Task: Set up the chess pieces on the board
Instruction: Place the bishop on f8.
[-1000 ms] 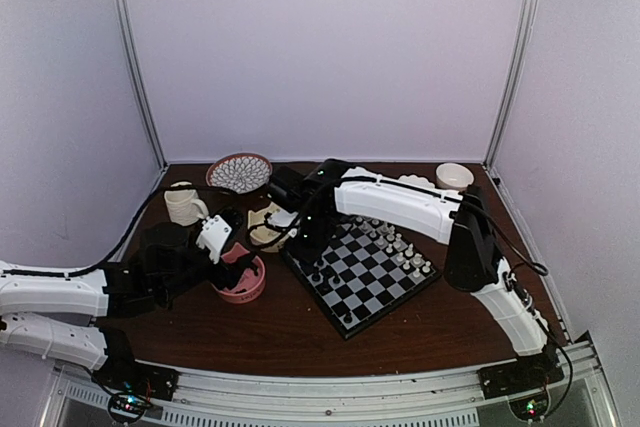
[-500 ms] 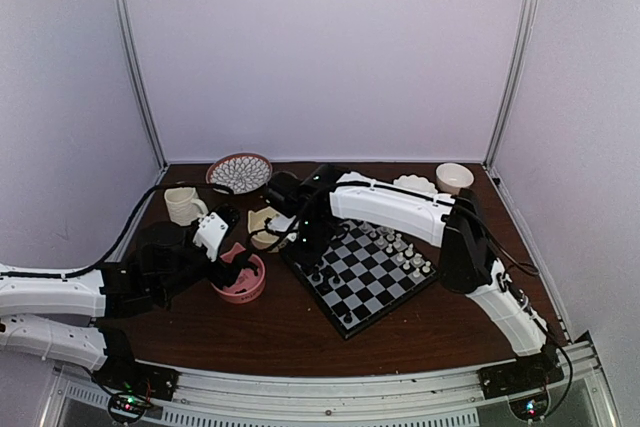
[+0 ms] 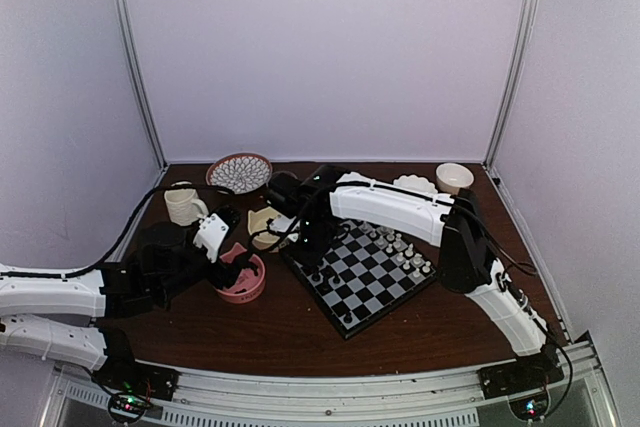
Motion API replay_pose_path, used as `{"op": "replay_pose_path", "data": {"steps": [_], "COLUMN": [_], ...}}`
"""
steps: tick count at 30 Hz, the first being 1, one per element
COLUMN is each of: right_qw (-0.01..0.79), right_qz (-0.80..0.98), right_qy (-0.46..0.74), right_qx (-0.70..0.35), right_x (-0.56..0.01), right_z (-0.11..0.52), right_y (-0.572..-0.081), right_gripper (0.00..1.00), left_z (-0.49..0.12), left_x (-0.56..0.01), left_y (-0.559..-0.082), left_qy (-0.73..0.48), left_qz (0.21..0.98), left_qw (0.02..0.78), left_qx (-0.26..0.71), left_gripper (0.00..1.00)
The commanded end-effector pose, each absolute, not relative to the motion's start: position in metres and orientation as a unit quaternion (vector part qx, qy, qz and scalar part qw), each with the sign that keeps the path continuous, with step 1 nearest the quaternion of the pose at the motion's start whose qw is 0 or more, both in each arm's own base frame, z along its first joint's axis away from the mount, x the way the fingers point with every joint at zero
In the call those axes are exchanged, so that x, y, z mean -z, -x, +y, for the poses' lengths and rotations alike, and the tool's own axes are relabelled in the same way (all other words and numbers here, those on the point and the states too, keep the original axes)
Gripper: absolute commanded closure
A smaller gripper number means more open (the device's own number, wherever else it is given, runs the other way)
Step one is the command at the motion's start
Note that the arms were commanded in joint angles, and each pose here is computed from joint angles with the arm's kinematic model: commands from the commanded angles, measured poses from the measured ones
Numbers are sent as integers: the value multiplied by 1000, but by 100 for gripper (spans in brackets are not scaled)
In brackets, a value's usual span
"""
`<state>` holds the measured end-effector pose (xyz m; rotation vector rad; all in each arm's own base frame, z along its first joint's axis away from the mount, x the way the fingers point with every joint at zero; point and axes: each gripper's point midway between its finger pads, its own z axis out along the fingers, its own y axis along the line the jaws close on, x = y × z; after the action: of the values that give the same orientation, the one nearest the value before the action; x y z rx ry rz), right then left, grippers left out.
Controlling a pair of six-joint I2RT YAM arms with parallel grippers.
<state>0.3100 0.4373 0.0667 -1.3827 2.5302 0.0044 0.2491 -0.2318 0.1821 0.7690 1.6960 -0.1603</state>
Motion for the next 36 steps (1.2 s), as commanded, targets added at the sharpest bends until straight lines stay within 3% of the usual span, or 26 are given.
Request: {"op": "replay_pose_path", "data": {"steps": [1,11,20,36], "right_qw": [132,127,136,174], "right_qz": [871,871,871,871], "right_qy": [474,475,472,458], "right_qx": [7,2,-3,-24], "right_x": [-70,-70,-75,-100], "right_z": [435,435,437,447], "right_y": [-314,-312,-313,-320], "right_gripper": [92,90,76,69], "left_z": [-232,-232,-234,-229], "left_x": [-193,-192,-192,-202], "left_y": [-252,-252,-250,-248], "left_qy": [-318,-318,-324,-305], "left_qz": [726,726,724,713], "left_qw": [606,604,604,625], "left_qx": [75,75,81,89], "left_gripper": [22,22,21,15]}}
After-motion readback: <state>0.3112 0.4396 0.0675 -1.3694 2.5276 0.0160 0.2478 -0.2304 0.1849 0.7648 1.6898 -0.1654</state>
